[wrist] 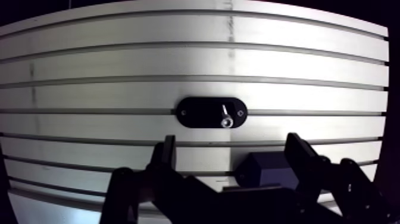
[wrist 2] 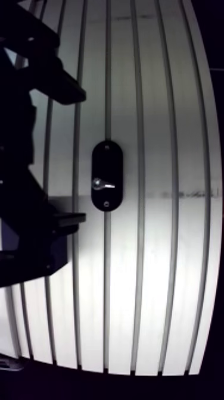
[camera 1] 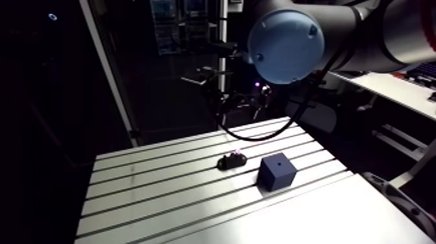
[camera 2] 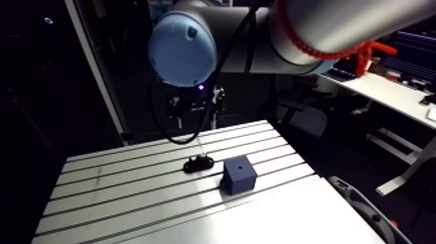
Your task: Pick up the M10 bolt and insert it into the hole until fully seated.
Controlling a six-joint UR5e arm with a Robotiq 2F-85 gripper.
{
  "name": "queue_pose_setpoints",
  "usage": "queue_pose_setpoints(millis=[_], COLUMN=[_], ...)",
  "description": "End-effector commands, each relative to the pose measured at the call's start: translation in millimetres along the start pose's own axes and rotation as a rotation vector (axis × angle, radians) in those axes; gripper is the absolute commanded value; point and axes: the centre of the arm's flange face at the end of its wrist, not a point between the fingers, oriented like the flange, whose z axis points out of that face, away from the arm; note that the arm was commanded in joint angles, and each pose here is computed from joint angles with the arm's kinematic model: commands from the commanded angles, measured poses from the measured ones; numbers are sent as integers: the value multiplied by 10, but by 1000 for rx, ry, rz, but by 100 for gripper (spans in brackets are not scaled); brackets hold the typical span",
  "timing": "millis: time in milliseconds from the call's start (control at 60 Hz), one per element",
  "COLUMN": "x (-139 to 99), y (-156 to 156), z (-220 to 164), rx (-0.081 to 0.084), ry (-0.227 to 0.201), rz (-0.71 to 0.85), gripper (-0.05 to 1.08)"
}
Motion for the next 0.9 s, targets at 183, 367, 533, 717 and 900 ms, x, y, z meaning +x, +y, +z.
queue_pose_setpoints(millis=[183, 367, 533, 717, 900], x=[34, 46, 35, 8, -41], y=[116, 172, 175, 183, 173], z=[341, 463, 535, 633, 715], rx=[-16, -39, -35, -28, -21], ry=[-23, -25, -32, -50, -68], rz=[8, 7, 7, 10, 12], gripper=[6, 21, 30, 32, 34])
